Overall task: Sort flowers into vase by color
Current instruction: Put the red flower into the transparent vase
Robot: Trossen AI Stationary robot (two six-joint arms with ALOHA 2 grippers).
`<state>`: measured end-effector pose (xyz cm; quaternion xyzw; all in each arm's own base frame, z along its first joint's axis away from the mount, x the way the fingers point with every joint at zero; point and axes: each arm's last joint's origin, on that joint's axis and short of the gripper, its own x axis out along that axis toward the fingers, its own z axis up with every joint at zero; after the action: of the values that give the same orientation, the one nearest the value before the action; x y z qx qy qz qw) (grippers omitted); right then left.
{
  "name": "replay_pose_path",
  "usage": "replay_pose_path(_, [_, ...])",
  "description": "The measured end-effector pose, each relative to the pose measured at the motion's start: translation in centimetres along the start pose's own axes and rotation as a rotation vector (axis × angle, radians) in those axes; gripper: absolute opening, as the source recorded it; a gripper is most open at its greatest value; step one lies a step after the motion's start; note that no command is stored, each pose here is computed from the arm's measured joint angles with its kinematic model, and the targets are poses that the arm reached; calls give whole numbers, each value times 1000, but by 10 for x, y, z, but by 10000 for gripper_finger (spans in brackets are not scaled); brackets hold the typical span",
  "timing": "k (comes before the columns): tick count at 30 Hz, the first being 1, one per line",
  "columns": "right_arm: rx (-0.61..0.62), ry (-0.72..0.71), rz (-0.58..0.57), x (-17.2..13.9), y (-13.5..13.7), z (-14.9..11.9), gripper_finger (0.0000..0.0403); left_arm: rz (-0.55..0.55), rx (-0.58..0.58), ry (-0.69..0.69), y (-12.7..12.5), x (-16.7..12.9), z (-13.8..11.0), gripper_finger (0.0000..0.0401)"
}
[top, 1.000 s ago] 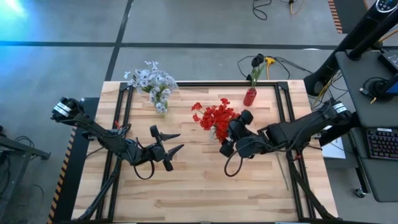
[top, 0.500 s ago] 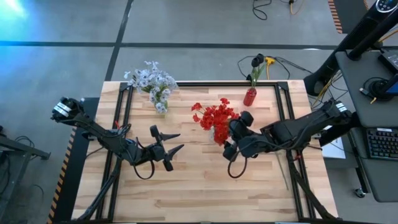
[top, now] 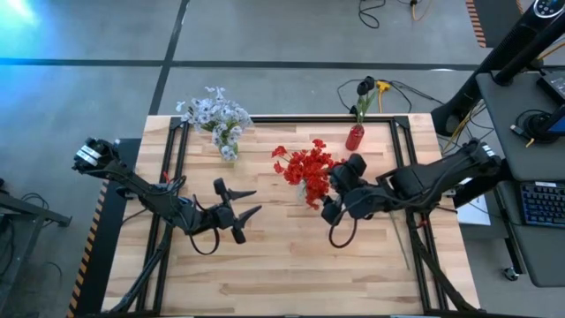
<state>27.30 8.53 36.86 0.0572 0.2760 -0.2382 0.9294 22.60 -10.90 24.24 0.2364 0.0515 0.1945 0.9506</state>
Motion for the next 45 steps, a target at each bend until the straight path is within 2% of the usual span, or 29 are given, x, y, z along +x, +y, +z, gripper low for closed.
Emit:
replay_pose_path(3, [3,1,8,-5,-4,1,309,-34,-9,-25,-1,0,1,191])
replay_pose_path(9, [0,4,10,-16,-13,2,309,-176,-71,-141,-1,1,8,191])
replay_pose_path(16, [-32,0,42,-30,-15,0,309,-187,-187,-176,-3,3,10,191])
replay_pose_path(25, [-46,-26,72,-47,-23,2,309,-127,-237,-231,-34,23,4,191])
replay_pose_path(34, [-87,-26,71,-47,-23,2,309,14,-121,-150,-71,56,20,191])
replay_pose_path(39, [-107,-15,68,-47,-23,0,309,12,-111,-144,-86,66,21,191])
replay_pose_path(45, [-122,-10,77,-49,-21,-2,309,15,-114,-139,-91,70,20,191])
